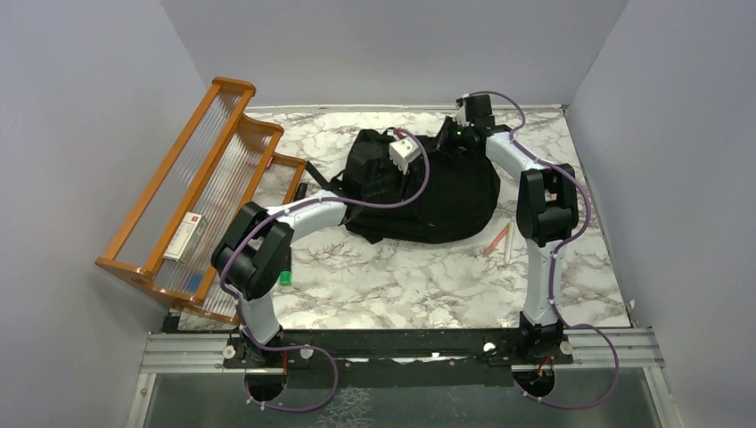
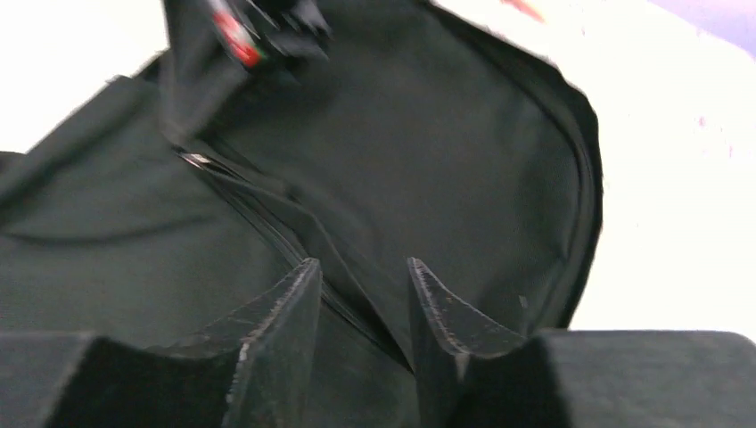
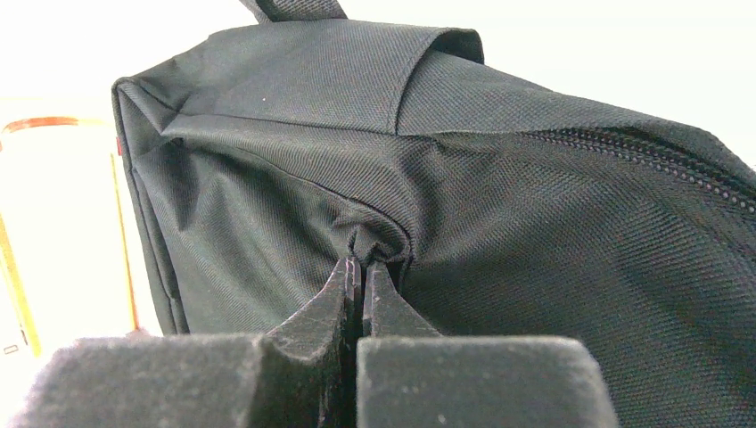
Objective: Pack the student bag
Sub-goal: Unzip the student bag at the center of the board.
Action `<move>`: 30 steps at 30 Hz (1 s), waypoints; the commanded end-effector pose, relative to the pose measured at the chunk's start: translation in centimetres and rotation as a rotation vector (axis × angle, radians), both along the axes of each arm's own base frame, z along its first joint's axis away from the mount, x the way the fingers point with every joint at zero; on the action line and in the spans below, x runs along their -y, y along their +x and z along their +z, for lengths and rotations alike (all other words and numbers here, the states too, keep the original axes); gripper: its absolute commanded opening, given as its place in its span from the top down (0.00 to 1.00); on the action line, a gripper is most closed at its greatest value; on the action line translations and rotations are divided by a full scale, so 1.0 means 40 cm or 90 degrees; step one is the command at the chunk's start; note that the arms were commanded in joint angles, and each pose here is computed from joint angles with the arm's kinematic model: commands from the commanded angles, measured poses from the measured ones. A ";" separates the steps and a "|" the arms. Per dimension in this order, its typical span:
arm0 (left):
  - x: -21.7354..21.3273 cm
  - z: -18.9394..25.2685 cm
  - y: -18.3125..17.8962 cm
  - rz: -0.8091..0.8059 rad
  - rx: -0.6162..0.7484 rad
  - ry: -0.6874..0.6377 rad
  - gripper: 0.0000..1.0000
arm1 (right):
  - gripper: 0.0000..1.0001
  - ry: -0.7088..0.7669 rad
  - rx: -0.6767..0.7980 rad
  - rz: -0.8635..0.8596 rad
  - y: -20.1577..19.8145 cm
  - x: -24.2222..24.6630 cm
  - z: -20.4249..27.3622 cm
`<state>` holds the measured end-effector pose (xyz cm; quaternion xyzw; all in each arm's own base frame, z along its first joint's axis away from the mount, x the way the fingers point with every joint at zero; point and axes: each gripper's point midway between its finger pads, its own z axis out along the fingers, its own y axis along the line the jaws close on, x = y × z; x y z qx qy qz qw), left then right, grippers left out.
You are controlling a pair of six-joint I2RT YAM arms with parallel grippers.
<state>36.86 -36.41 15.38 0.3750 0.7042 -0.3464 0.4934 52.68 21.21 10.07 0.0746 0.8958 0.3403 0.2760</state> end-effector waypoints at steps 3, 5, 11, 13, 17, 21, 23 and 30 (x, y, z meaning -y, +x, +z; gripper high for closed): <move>-0.044 0.145 0.172 0.253 -0.093 -0.132 0.52 | 0.99 0.019 0.077 0.010 0.009 0.007 0.097; -0.038 0.135 0.193 0.295 -0.173 -0.125 0.53 | 0.99 0.022 0.082 0.007 0.004 0.008 0.104; 0.019 0.083 0.177 0.297 -0.346 -0.125 0.56 | 0.99 0.039 0.102 0.003 -0.001 0.004 0.130; 0.022 0.071 0.175 0.305 -0.369 -0.121 0.57 | 0.99 0.042 0.108 0.002 -0.002 0.004 0.139; 0.020 0.049 0.165 0.321 -0.408 -0.101 0.57 | 1.00 0.043 0.111 0.001 -0.004 0.004 0.146; 0.034 0.027 0.149 0.316 -0.435 -0.092 0.57 | 0.99 0.043 0.112 0.000 -0.005 0.005 0.147; 0.043 0.017 0.143 0.313 -0.440 -0.085 0.57 | 1.00 0.044 0.112 0.000 -0.006 0.005 0.147; 0.067 -0.014 0.152 0.309 -0.450 -0.073 0.57 | 0.99 0.047 0.109 0.002 -0.011 0.004 0.143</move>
